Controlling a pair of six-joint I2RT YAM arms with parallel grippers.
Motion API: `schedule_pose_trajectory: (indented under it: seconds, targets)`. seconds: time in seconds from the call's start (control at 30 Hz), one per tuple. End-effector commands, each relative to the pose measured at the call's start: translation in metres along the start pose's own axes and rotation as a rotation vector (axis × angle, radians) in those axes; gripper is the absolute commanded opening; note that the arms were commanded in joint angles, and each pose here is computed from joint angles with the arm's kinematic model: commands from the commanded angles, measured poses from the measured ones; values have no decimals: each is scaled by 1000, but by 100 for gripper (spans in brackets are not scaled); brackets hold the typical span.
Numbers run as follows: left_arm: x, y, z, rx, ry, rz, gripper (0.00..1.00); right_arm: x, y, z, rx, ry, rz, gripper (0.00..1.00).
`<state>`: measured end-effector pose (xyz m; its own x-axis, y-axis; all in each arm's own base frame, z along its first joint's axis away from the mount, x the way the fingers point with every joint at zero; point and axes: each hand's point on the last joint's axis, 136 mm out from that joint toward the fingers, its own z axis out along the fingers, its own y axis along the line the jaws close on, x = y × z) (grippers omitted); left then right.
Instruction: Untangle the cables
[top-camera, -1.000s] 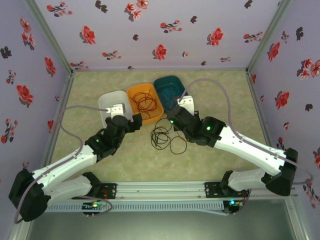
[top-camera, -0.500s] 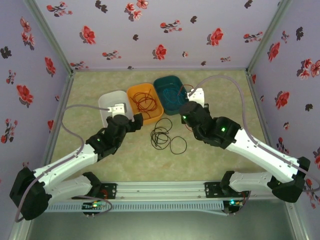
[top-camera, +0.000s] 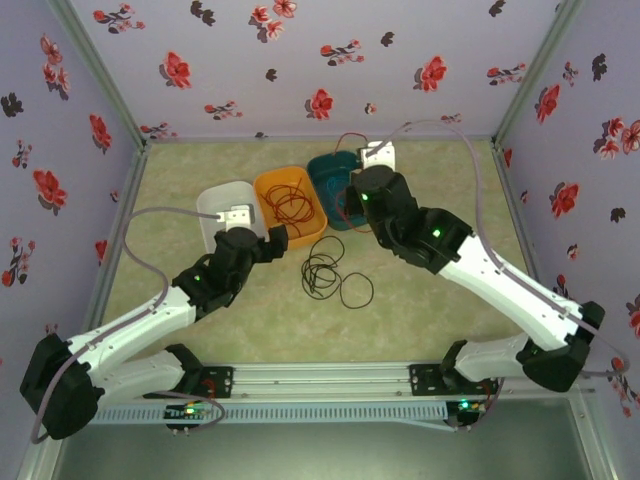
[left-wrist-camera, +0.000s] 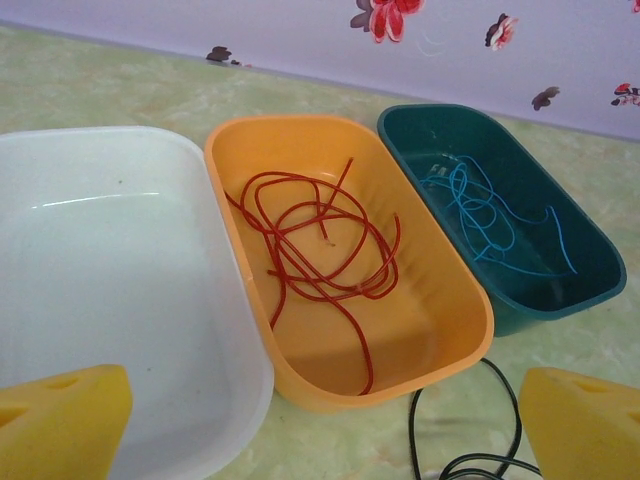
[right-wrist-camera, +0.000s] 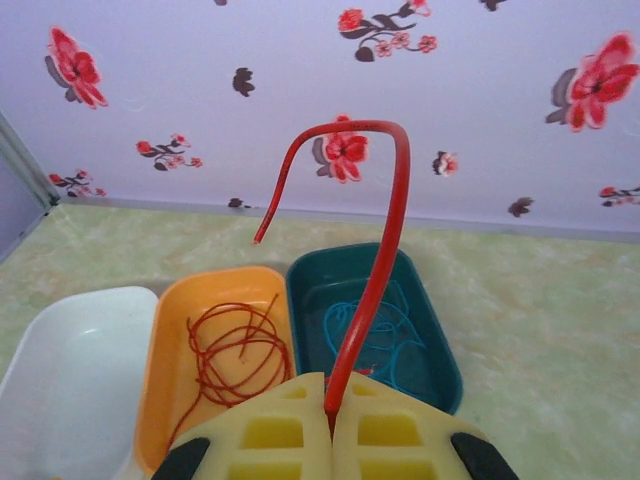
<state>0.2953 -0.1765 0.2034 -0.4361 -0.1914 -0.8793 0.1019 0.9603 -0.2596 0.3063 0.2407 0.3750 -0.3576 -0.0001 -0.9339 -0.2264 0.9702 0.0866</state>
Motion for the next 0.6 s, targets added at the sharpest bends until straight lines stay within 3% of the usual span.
schedule_pose_trajectory:
  seconds: [0.0,0.33,0.57]
  targets:
    - [-17,-2,-5,16,-46,-13,100,-25,15,10,-59,-49,30,0]
    - [-17,10,-11,2,-56,-38,100,-32,41,66,-99,-21,58,0]
    - [-17,19,-14,-20,-59,-38,100,-13,46,111,-78,49,88,0]
